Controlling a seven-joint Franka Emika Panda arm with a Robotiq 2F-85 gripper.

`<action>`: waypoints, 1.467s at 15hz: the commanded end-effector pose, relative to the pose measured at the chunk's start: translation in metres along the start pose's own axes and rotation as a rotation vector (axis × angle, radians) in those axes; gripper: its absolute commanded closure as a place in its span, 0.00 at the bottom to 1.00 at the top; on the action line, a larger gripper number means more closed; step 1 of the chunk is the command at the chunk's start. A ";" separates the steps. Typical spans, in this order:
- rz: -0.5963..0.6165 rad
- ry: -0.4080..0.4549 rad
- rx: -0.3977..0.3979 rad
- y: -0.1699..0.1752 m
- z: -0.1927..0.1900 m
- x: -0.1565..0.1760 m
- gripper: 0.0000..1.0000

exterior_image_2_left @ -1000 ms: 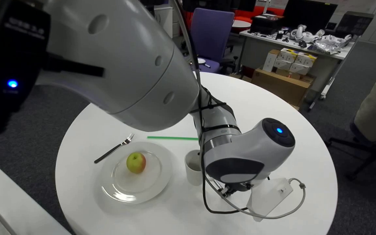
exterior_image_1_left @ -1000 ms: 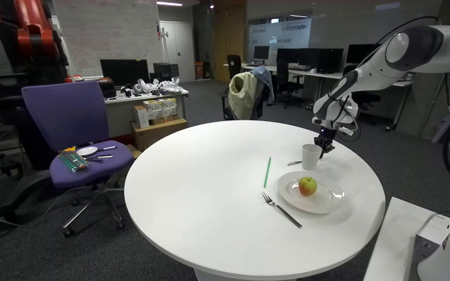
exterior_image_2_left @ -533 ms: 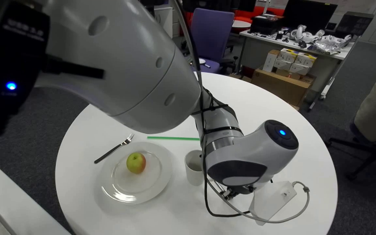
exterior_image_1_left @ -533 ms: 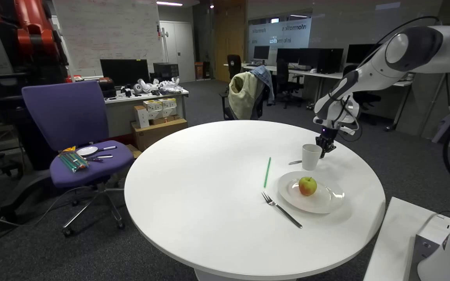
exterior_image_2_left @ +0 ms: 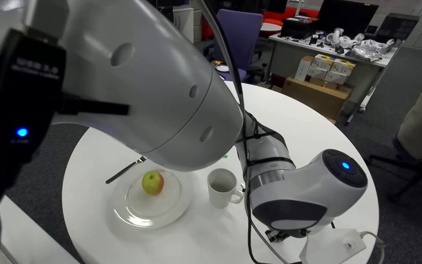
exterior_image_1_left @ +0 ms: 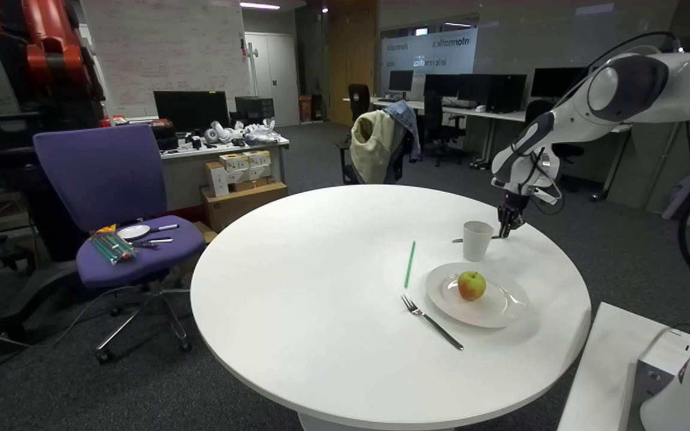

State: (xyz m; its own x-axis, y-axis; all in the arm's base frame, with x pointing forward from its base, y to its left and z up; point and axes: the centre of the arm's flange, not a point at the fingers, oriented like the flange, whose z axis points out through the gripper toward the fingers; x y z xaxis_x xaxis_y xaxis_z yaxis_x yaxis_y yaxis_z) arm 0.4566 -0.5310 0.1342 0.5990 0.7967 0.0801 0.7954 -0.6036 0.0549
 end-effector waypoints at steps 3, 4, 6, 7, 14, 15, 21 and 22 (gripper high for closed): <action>0.200 0.021 0.048 0.013 0.012 -0.025 0.97; 0.238 0.034 0.057 0.011 0.013 -0.025 0.97; 0.298 0.054 0.073 0.008 0.015 -0.026 0.97; 0.326 0.065 0.073 0.007 0.015 -0.026 0.97; 0.438 0.040 0.021 0.001 0.002 -0.025 0.97; 0.437 0.025 0.007 -0.002 -0.003 -0.024 0.97; 0.442 -0.002 -0.075 -0.007 -0.020 -0.025 0.97; 0.441 -0.006 -0.085 -0.008 -0.021 -0.024 0.97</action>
State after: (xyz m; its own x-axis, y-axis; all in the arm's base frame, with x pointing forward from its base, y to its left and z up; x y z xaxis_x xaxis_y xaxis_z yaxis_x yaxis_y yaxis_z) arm 0.4449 -0.5595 0.1350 0.8716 0.4736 0.1265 0.4694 -0.8807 0.0633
